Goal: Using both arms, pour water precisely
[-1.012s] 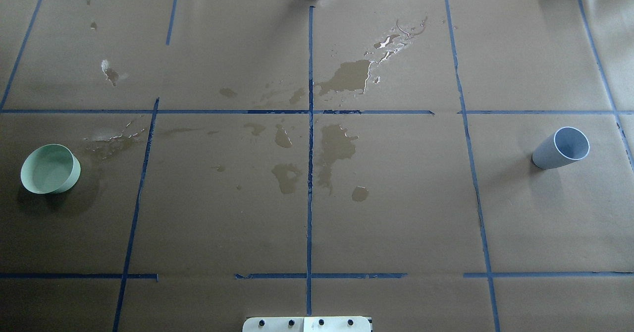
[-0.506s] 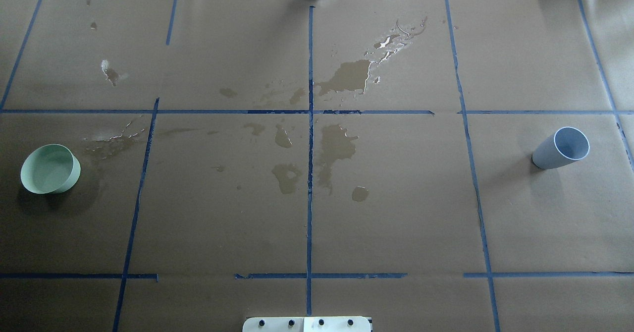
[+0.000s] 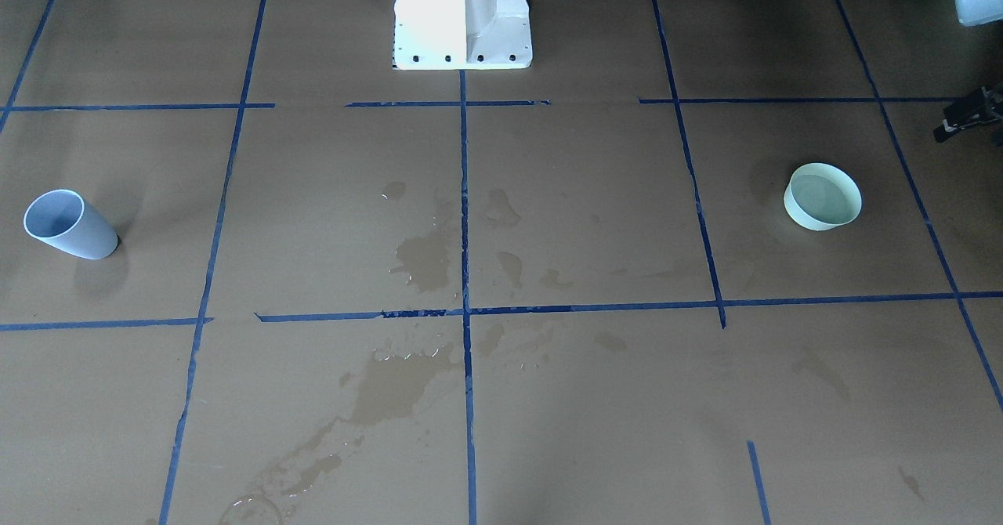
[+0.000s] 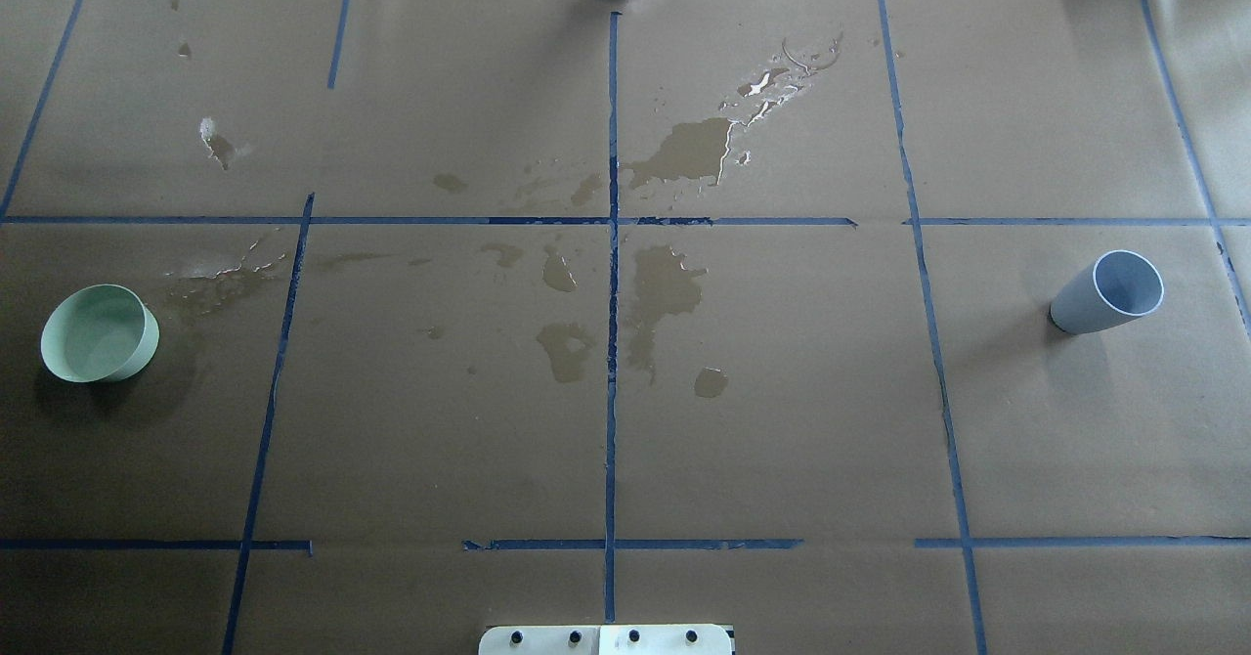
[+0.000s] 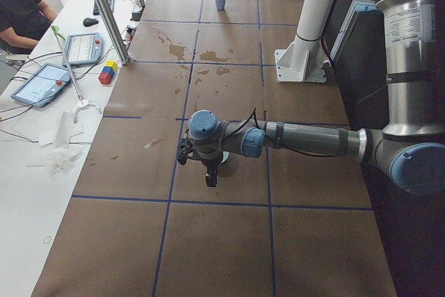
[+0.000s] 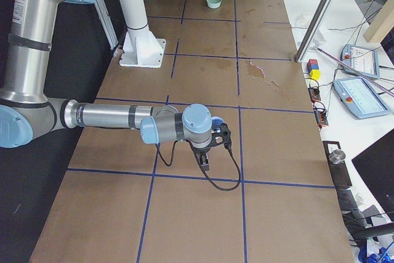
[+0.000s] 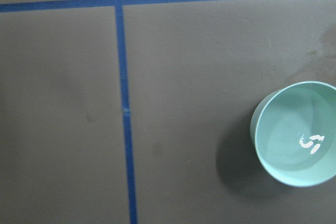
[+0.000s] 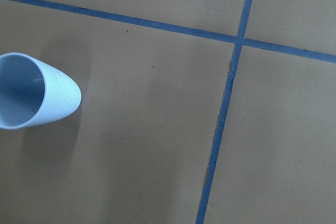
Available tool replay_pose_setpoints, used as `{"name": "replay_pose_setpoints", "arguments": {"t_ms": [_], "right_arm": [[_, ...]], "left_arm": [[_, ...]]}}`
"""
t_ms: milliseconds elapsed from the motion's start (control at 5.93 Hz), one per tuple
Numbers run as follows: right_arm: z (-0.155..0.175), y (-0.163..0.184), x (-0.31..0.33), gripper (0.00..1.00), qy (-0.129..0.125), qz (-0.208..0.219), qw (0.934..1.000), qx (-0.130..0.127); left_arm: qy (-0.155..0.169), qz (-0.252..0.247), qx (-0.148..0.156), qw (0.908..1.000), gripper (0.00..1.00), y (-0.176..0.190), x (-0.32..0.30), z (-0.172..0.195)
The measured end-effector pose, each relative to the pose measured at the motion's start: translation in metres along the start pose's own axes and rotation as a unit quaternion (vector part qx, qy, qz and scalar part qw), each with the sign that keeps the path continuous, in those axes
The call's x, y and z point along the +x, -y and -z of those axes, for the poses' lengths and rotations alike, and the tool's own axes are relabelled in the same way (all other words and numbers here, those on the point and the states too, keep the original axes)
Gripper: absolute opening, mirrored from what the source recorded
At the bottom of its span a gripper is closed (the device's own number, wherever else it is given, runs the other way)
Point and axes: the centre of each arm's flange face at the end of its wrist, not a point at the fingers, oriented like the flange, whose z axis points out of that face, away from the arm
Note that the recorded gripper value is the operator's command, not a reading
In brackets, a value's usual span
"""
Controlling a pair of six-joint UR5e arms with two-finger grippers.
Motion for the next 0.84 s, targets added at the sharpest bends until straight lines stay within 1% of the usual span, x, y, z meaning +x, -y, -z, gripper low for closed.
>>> {"name": "replay_pose_setpoints", "arguments": {"t_ms": [337,506,675,843], "right_arm": [[-0.001,0.001,-0.002,1.00,0.001,-0.028,0.9996,-0.002],[-0.003,0.001,-0.002,1.00,0.001,-0.033,0.9995,-0.003],[-0.004,0.000,-0.002,1.00,0.001,-0.035,0.9994,-0.005],[-0.005,0.000,-0.002,1.00,0.003,-0.036,0.9993,-0.005]], "left_arm": [[-0.017,0.024,0.008,0.9995,1.00,0.004,0.034,-0.037],[-0.026,0.039,0.011,0.9988,1.00,0.006,0.050,-0.050],[-0.028,0.049,0.011,0.9984,1.00,0.008,0.062,-0.063],[-0.022,0.059,0.004,0.9980,1.00,0.014,0.071,-0.080]]}}
